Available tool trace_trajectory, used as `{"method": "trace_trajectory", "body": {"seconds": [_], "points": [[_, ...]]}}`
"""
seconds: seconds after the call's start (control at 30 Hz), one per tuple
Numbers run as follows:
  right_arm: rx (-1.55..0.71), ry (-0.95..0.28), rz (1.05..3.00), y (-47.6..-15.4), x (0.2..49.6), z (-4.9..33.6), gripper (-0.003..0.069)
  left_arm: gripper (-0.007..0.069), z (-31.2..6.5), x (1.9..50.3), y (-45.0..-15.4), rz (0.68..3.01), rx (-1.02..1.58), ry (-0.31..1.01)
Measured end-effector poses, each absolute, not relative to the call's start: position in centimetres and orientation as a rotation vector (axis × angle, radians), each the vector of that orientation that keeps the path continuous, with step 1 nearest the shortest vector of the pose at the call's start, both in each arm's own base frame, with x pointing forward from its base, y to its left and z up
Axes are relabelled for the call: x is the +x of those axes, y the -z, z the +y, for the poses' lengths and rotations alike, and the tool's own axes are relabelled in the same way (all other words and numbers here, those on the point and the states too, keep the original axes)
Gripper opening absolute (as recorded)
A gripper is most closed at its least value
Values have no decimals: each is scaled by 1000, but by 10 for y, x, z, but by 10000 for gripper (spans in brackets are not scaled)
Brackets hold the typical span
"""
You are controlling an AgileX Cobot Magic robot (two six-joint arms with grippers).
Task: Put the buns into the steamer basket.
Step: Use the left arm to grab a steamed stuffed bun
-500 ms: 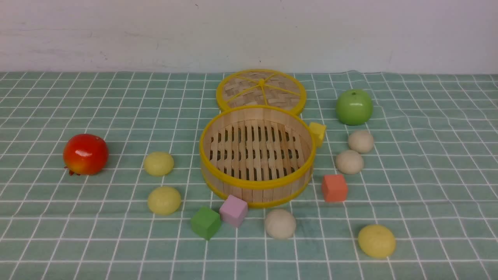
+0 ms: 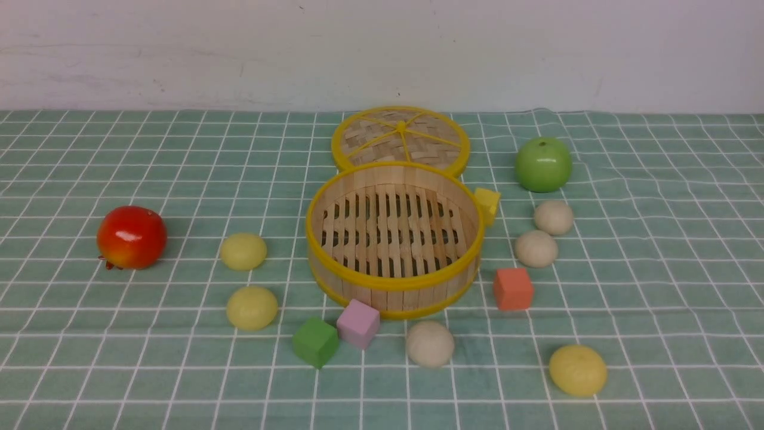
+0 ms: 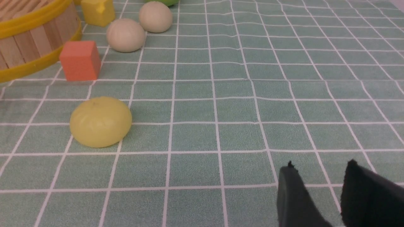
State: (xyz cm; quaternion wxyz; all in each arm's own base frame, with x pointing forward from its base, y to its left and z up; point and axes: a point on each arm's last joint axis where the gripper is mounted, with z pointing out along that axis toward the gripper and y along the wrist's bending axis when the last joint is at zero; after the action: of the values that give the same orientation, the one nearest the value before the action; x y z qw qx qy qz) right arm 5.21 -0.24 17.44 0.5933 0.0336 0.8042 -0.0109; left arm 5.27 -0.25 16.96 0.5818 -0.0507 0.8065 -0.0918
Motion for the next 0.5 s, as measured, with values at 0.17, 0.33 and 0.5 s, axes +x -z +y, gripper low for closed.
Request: {"method": "trace_trajectory", "body": {"seconds": [0.17, 0.33, 0.5], "points": [[78, 25, 1869, -174, 52, -2, 239, 238, -3, 54, -173, 1849, -111, 225], [78, 25, 1869, -174, 52, -2, 239, 238, -5, 55, -179, 1773, -96, 245], [78, 25, 1869, -174, 52, -2, 239, 238, -6, 56, -184, 1727, -88, 260]]}}
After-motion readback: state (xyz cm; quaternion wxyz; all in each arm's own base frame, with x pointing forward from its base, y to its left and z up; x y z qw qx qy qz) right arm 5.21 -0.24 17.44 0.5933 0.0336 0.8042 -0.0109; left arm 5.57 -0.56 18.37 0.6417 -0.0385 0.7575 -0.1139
